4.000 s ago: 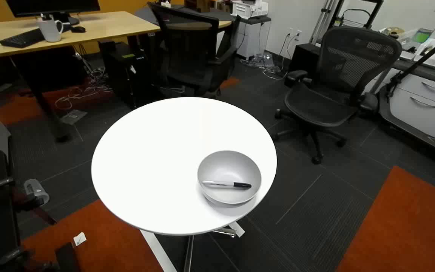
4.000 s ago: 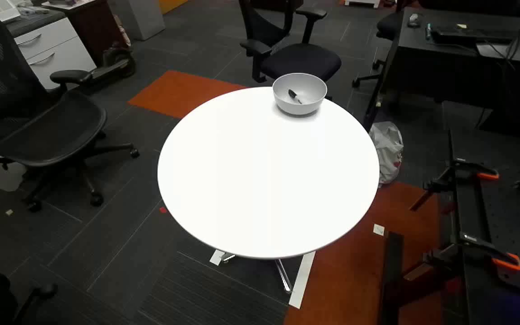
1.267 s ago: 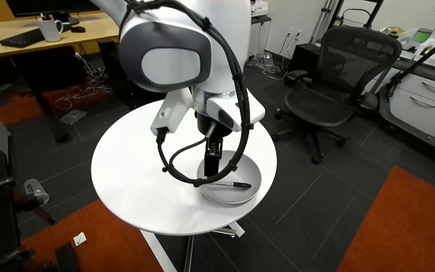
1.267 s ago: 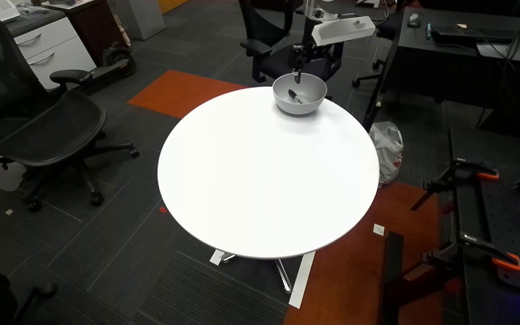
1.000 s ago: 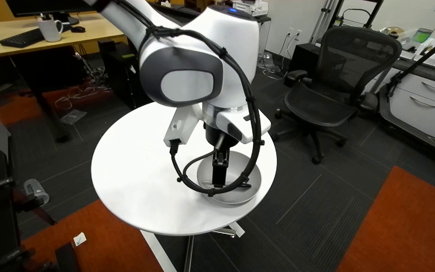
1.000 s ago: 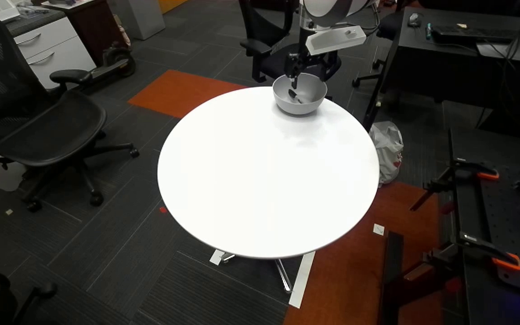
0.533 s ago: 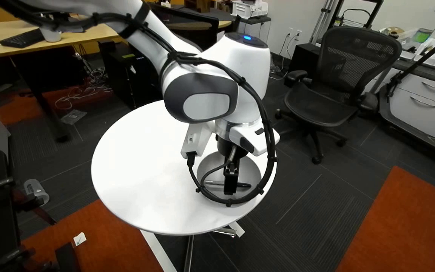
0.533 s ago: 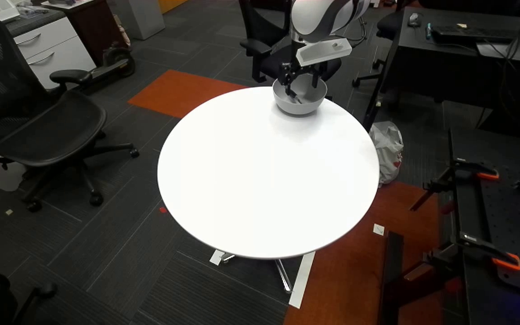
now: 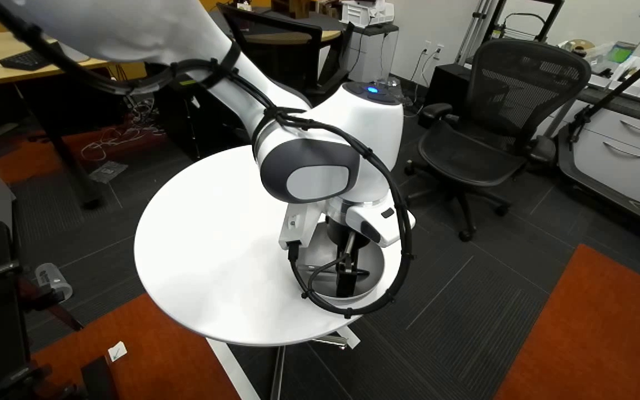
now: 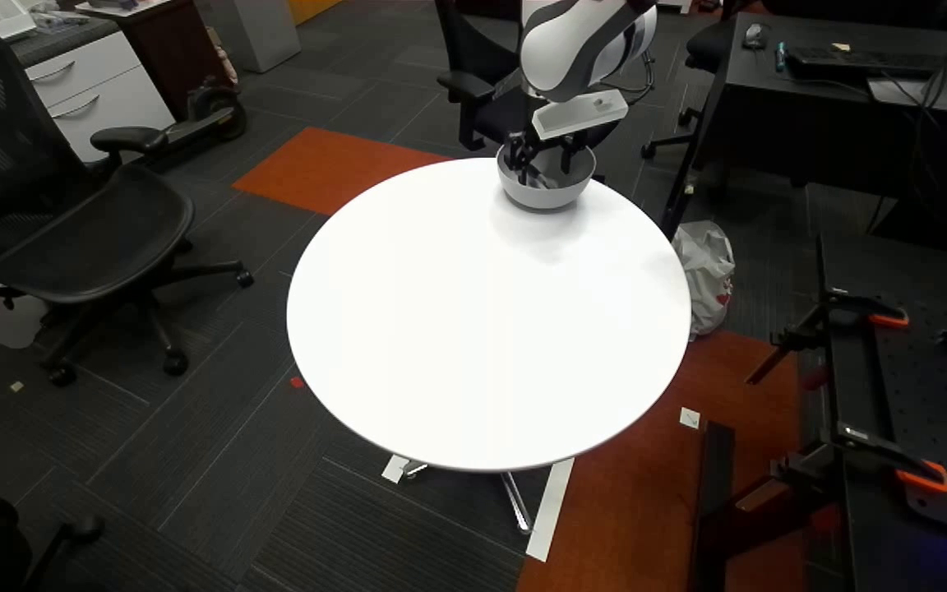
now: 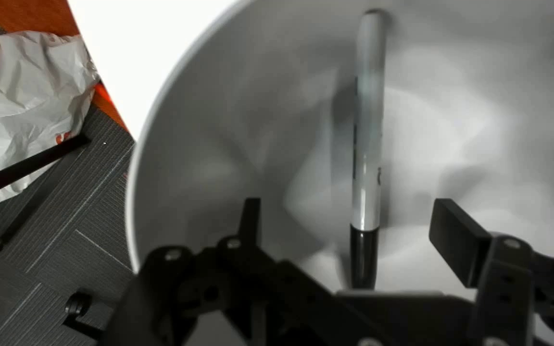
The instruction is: Put the marker on the table
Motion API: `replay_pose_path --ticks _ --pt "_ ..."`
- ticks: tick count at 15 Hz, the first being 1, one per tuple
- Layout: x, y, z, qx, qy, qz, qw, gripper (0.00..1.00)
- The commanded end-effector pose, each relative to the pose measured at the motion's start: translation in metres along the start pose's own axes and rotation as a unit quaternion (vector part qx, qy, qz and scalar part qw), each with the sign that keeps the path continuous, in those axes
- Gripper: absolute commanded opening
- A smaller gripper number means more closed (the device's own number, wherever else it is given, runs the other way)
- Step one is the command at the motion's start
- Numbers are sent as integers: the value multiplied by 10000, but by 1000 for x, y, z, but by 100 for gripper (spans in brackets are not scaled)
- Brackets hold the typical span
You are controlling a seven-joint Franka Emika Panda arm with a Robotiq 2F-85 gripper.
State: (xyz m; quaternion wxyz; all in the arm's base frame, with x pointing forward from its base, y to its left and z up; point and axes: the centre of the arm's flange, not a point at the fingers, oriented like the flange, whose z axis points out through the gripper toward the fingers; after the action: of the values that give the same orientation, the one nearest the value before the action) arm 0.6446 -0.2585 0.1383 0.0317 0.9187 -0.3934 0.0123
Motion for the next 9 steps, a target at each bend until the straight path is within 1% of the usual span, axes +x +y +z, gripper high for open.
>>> replay_pose_path --ticks 1,5,9 --pt "8 -4 8 -5 -108 20 9999 59" --pt "2 -10 10 8 -81 15 10000 27" --pt "-1 -10 6 28 -59 28 10000 1"
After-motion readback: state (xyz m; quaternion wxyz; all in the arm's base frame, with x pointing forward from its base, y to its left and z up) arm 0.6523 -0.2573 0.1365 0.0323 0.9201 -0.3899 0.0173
